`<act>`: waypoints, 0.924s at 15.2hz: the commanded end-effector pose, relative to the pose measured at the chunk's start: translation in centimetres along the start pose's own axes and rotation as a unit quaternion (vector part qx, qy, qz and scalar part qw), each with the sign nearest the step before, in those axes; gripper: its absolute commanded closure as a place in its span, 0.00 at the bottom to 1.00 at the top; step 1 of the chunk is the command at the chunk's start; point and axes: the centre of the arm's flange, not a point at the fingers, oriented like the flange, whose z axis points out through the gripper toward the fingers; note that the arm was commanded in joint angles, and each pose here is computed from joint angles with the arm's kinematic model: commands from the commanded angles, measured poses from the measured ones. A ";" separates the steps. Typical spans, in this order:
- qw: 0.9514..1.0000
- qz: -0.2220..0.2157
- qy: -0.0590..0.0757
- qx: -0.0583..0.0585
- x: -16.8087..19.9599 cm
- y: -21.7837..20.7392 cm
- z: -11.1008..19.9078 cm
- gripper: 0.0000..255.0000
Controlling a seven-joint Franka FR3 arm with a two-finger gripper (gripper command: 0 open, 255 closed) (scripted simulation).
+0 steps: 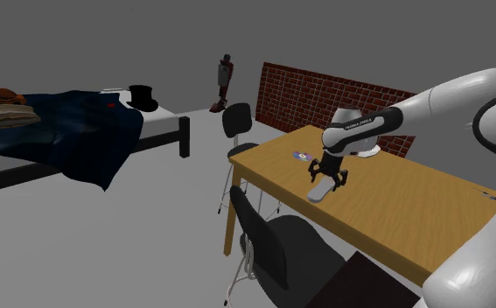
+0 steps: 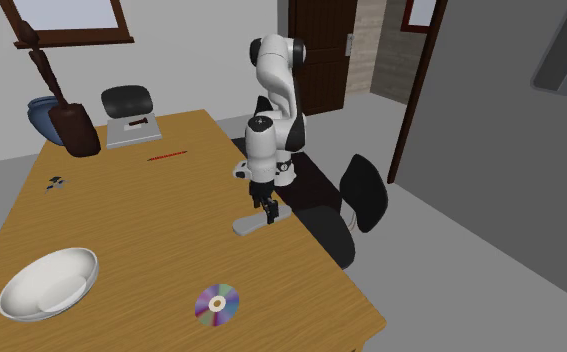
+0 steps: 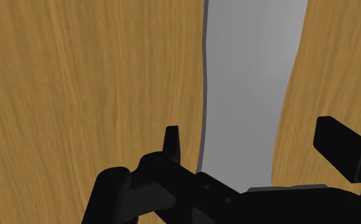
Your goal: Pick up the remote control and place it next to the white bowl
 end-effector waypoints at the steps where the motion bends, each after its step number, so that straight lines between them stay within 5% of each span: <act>1: 1.000 0.000 0.000 0.000 0.0 0.0 1.0 0.00; 10: 1.000 0.000 0.000 0.000 0.0 0.0 1.3 0.00; 11: 1.000 0.000 0.000 0.000 0.0 0.0 1.3 1.00; 14: 1.000 0.000 0.000 0.000 0.0 0.0 1.3 1.00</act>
